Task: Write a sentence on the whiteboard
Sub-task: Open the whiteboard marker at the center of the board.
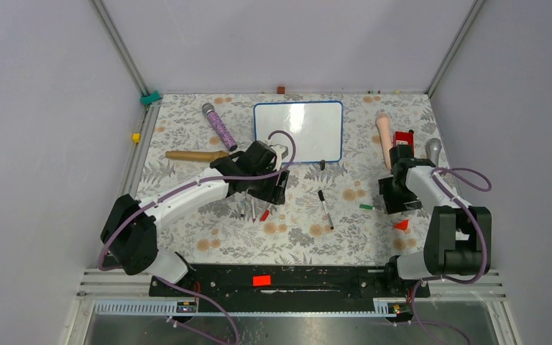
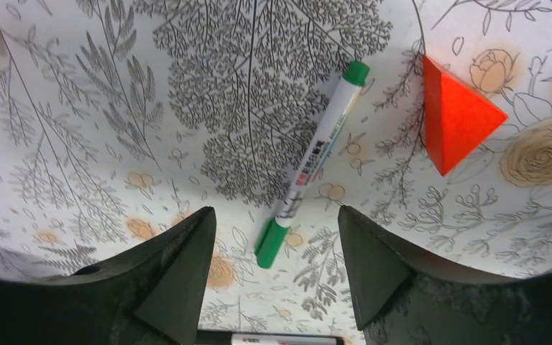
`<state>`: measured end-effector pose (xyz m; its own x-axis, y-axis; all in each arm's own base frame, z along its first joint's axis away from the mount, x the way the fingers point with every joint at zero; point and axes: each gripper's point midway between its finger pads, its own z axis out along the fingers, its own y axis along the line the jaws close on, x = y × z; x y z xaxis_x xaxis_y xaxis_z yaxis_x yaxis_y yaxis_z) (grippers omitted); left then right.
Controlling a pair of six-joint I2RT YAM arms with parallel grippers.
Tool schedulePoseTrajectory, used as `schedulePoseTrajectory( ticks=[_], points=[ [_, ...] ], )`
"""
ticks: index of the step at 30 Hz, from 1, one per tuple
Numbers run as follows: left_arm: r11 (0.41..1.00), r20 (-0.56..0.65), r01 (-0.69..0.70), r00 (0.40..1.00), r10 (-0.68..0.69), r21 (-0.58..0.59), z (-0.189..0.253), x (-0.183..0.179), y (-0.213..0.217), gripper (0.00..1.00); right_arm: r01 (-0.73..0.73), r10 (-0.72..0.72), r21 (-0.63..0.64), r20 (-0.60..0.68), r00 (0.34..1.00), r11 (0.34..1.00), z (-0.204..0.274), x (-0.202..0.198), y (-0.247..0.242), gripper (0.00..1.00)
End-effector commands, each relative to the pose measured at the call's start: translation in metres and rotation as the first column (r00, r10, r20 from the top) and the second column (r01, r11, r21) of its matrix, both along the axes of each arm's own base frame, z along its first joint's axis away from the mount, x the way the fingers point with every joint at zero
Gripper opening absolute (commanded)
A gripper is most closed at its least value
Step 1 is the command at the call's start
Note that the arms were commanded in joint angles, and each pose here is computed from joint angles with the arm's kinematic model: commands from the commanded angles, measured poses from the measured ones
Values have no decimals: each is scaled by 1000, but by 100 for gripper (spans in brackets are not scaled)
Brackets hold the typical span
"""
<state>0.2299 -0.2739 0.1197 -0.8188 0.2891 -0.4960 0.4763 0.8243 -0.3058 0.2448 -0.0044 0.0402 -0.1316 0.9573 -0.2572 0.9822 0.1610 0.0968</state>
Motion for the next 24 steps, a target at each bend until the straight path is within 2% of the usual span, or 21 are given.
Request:
schedulePoseTrajectory(
  ticks=[1,8,13,14,15,17,19,21,24],
  points=[
    [1000,86,18,996,-18,6,22,11,0,58,107,-108,11,36,994,994,-2,18,-8,69],
    [999,102,30,994,-34,42,22,16,3,58,138,-138,20,-12,990,990,-24,12,-8,66],
    [998,113,36,993,-41,51,24,19,2,58,139,-139,10,-47,989,990,-33,4,-10,55],
    [998,116,35,992,-41,51,25,20,2,58,141,-140,5,-50,989,990,-34,3,-11,51],
    [998,117,36,992,-42,51,25,20,2,58,139,-139,1,-58,989,990,-35,1,-11,42],
    [998,118,37,992,-43,49,26,20,1,58,135,-134,-2,-61,989,991,-35,-2,-13,19],
    [998,121,37,992,-42,43,28,21,0,58,129,-130,-20,-35,991,991,-30,-1,-16,6],
    [999,123,38,991,-42,31,30,21,-2,58,112,-111,-45,8,994,993,-19,2,-21,0],
    [999,119,50,992,-49,-3,34,19,-8,58,25,-20,-68,76,997,997,4,11,-24,0]
  ],
)
